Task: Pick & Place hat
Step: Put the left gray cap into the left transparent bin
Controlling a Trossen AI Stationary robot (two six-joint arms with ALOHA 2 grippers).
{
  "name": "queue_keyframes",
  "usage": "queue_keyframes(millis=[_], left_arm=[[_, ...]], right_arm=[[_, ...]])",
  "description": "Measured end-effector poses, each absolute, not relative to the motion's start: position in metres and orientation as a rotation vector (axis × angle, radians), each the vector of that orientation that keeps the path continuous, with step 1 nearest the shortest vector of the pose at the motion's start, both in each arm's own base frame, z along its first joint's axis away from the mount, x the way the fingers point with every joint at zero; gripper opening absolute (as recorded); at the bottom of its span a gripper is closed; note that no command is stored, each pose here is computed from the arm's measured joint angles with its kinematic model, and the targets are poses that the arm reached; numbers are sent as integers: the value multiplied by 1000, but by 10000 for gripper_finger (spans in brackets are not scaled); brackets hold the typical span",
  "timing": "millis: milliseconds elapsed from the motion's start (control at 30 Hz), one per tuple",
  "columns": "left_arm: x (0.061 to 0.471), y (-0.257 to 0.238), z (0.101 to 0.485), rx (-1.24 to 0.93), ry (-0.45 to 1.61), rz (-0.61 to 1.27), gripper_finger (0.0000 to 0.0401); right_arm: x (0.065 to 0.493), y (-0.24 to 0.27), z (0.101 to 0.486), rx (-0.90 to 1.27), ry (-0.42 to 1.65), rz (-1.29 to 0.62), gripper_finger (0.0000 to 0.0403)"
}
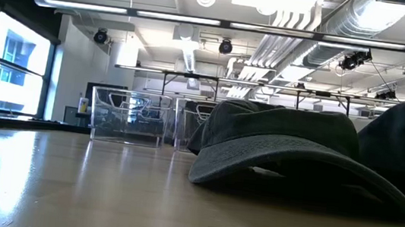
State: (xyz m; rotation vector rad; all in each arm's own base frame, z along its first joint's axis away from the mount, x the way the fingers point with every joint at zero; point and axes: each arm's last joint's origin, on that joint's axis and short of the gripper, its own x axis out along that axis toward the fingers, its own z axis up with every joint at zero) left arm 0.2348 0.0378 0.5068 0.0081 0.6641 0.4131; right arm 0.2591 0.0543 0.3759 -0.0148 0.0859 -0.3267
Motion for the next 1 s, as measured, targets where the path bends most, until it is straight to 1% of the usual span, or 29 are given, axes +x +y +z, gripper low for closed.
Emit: queue_keyframes(millis=[133, 233, 400, 567, 800, 1000], left_arm=[[233, 41, 504, 43, 703, 460, 13], [230, 48, 502, 23, 731, 466, 7], [225, 64, 499, -25, 767, 486, 8], [229, 92, 487, -79, 854, 582, 9], [234, 133, 465, -269, 958, 756, 9], [245, 162, 444, -333, 1048, 817, 9]], right_arm=[[258, 54, 370, 8, 138, -341, 82], [257, 53, 365, 31, 180, -351, 105], [256, 53, 361, 39, 219, -357, 128], [256, 53, 360, 38, 222, -358, 134], [256, 53, 360, 38, 221, -358, 134], [256, 54, 360, 41, 225, -334, 134]])
